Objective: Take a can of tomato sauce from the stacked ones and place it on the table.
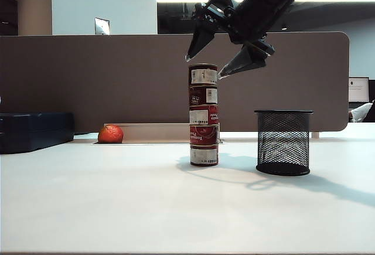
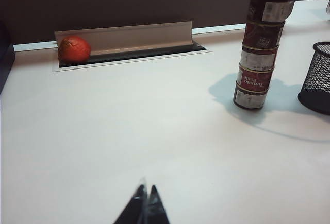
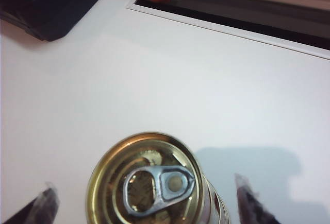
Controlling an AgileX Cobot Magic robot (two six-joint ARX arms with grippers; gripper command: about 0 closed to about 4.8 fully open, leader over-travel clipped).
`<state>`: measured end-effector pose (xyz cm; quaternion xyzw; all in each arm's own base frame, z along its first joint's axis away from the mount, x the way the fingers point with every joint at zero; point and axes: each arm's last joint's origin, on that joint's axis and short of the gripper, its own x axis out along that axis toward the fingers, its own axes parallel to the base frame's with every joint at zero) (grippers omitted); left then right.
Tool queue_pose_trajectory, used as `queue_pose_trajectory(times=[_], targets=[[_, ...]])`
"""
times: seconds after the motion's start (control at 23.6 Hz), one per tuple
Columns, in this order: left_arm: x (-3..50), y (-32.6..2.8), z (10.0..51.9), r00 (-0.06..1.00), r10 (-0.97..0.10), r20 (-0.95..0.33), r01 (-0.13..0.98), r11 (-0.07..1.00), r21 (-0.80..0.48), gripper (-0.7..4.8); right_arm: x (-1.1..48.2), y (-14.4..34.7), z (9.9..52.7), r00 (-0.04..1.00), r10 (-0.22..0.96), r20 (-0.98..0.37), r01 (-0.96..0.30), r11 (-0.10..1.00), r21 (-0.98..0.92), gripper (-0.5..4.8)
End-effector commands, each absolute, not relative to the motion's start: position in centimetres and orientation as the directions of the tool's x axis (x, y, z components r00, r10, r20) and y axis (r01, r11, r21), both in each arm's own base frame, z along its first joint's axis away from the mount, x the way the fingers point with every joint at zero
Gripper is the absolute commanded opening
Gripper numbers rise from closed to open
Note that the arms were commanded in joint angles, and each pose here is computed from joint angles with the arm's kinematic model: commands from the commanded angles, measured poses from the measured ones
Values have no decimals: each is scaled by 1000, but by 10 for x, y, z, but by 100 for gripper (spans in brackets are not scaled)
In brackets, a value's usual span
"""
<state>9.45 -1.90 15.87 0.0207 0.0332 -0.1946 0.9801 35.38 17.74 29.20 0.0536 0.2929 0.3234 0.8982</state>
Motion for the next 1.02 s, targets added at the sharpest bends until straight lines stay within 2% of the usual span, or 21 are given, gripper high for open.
queue_pose_trajectory(times=[0.04,1.02], targets=[[94,-19,160,923,-380,-66,382,924,26,-6,355,179,292,621,615,-486,-552,783,285,479],[94,-19,160,923,-380,-66,382,924,26,-6,359,185,281,582,646,-494,-578,756,308,479]])
